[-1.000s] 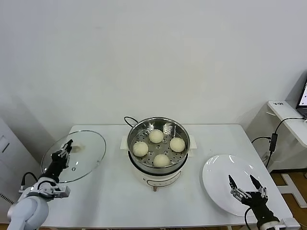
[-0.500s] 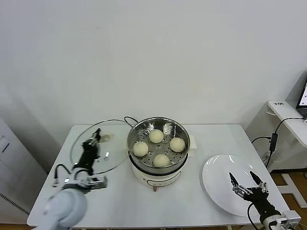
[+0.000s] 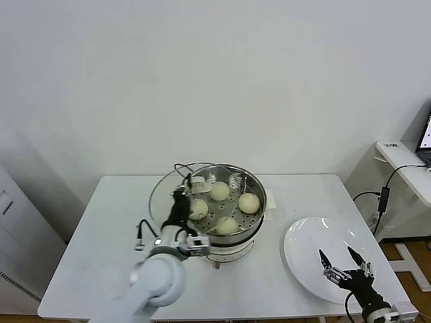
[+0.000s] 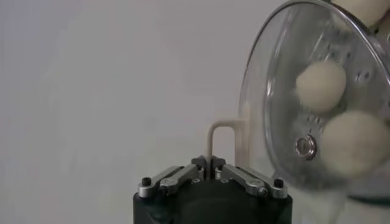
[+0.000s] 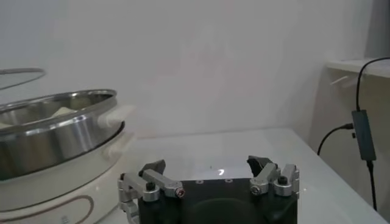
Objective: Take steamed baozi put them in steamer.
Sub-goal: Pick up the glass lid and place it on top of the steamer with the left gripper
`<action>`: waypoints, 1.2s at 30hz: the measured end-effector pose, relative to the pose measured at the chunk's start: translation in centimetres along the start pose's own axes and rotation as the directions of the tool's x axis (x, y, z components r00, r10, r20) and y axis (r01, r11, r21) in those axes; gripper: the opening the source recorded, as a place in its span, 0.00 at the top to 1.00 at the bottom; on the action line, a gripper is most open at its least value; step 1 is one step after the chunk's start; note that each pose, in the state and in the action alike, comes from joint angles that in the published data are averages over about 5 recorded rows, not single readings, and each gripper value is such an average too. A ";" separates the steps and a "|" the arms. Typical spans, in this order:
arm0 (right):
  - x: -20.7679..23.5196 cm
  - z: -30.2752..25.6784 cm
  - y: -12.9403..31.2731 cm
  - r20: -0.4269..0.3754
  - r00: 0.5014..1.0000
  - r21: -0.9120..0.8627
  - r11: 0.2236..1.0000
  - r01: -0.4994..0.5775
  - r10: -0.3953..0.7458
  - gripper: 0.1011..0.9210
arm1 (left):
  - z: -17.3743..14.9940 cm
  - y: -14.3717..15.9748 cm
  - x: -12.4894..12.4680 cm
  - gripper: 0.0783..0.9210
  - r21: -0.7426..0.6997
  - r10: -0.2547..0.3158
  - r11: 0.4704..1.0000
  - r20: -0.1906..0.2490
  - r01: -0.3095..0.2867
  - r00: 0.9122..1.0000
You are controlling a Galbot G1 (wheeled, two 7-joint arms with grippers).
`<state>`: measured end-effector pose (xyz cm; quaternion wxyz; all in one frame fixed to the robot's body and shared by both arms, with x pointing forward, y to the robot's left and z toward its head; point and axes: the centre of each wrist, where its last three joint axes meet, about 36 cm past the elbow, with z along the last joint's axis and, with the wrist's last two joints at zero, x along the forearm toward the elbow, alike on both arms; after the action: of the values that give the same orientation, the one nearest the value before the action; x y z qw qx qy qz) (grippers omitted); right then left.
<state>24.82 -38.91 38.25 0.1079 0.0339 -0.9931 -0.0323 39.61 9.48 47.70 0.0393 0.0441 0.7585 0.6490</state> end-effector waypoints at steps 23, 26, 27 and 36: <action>1.0 0.5 0.4 -0.008 1.000 -0.004 1.000 0.008 -0.008 0.12 | -6.9 -3.9 -4.4 0.96 -0.106 0.019 0.994 0.055 -0.013 0.998; 1.1 0.6 0.5 -0.008 1.000 -0.007 1.000 0.009 -0.009 0.12 | -6.9 -4.3 -4.8 0.96 -0.116 0.020 0.993 0.048 -0.014 0.999; 1.1 0.6 0.5 -0.009 1.000 -0.007 1.000 0.009 -0.009 0.12 | -6.8 -4.4 -4.9 0.96 -0.119 0.020 0.993 0.046 -0.014 0.999; 1.1 0.6 0.6 -0.003 1.000 -0.006 1.000 0.015 -0.015 0.12 | -6.5 -4.9 -5.1 0.96 -0.128 0.020 0.992 0.037 -0.015 0.999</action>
<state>23.55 -38.36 37.99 0.1092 0.0410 -0.9925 -0.0358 43.82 1.77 43.91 0.0507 0.0605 0.7142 0.6955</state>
